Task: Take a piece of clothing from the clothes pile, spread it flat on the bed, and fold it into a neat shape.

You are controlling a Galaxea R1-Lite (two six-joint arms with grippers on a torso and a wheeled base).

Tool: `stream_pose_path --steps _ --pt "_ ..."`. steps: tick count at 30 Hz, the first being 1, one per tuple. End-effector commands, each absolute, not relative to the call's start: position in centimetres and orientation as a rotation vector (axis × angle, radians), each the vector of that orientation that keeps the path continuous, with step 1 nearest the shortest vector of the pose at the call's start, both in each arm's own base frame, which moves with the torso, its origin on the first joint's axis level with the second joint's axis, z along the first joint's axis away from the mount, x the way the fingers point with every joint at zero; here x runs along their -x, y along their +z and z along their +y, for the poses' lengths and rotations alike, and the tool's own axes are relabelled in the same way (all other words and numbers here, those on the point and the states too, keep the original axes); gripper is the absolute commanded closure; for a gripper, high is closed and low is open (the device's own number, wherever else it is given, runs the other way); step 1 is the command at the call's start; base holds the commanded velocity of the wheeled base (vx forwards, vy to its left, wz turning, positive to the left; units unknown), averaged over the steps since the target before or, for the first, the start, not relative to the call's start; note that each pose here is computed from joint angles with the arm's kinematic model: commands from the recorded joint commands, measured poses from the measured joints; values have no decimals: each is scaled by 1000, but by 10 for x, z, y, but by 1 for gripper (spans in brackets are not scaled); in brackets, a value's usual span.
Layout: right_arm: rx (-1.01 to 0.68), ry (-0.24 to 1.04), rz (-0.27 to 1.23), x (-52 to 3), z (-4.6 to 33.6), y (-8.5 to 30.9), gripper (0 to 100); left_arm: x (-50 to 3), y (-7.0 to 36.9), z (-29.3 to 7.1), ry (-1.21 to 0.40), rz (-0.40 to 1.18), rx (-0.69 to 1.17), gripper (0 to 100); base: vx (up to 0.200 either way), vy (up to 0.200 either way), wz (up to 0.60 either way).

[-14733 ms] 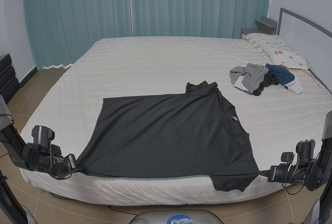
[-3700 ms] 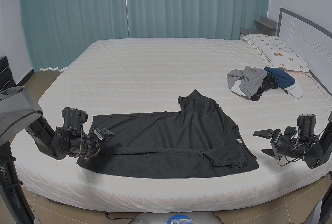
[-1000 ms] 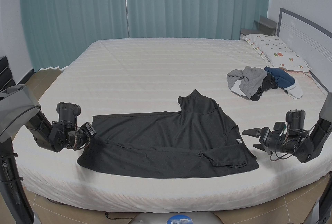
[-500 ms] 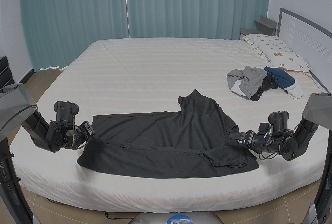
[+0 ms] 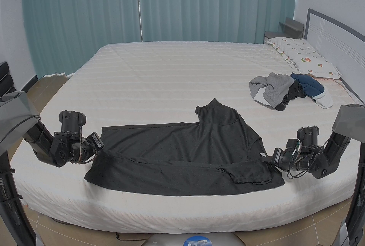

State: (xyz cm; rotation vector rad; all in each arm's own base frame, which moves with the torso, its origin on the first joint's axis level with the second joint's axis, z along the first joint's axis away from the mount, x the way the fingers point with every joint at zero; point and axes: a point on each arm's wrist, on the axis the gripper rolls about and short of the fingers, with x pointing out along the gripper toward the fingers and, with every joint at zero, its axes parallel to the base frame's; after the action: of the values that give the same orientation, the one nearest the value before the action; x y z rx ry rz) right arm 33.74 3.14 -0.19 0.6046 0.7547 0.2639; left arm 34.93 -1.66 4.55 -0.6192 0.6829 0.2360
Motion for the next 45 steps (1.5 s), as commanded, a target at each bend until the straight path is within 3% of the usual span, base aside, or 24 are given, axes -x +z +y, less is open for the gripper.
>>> stream_pose_path --steps 1,7,8,28,29,45 --pt "-608 261 740 -337 29 1 100 -352 47 -15 236 672 624 100 0 0 0" --pt "-611 282 708 -334 31 9 100 -358 46 -8 248 659 645 100 0 0 0" --pt "-612 283 709 -334 32 9 100 -358 46 -8 244 662 646 0 0 0 0" --pt "-610 284 700 -332 32 5 100 -368 22 -14 181 739 715 0 0 0 0" --pt "-610 284 698 -332 32 5 100 -368 22 -14 181 739 715 100 0 0 0" --pt "-613 274 696 -329 28 7 100 -362 23 -10 251 724 635 100 0 0 0"
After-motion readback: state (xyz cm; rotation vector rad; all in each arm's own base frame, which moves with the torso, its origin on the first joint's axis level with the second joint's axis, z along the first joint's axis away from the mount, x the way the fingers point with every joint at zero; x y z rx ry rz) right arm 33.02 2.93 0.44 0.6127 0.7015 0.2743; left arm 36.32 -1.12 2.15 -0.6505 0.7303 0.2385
